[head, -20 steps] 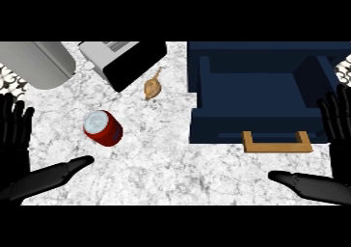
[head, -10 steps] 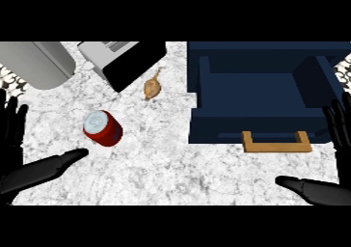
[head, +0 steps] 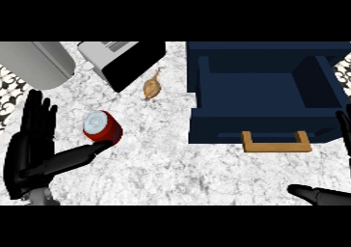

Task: Pick up the can, place it into the drawer and close the drawer

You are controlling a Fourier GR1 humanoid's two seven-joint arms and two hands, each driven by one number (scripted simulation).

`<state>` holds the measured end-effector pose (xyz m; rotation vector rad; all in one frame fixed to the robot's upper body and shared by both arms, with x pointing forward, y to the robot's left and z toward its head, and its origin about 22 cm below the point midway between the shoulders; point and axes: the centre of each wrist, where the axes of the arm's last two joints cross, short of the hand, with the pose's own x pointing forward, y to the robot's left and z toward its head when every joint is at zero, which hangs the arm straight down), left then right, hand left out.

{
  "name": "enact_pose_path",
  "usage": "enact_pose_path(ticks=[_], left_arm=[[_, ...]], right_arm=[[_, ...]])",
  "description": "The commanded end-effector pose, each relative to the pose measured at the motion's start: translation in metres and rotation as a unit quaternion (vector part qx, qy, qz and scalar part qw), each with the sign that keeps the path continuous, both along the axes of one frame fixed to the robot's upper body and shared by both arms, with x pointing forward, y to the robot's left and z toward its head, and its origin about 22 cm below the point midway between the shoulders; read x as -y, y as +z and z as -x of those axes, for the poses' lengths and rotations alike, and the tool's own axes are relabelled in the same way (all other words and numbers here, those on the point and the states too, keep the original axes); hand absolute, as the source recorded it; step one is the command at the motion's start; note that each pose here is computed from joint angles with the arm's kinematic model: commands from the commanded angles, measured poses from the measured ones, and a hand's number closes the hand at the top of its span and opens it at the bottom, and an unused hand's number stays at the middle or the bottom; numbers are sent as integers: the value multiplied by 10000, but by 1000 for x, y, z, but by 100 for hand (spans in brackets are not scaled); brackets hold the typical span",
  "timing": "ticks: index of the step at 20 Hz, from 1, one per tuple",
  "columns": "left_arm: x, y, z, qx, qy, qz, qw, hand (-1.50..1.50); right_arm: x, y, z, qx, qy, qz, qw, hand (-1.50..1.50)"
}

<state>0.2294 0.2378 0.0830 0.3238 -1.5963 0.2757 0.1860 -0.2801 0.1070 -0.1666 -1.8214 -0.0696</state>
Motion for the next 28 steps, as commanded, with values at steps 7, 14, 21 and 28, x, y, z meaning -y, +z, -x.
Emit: enact_pose_path(ticks=[7,14,21,28], left_arm=[[2,-81,-18,-326,110,-76,9994,-150],[6,-108,-17,-439,437,-60,9981,-150],[2,-155,-11,-599,576,-78,9965,-150],[-16,-182,-19,-743,637,-42,9952,-150]], right_arm=[[14,-4,3,40,-92,58,9999,-150],[13,12,40,7,-68,123,9999,-150],[12,18,14,55,-111,144,9998,-150],[-3,25,25,111,-90,50,9999,-150]])
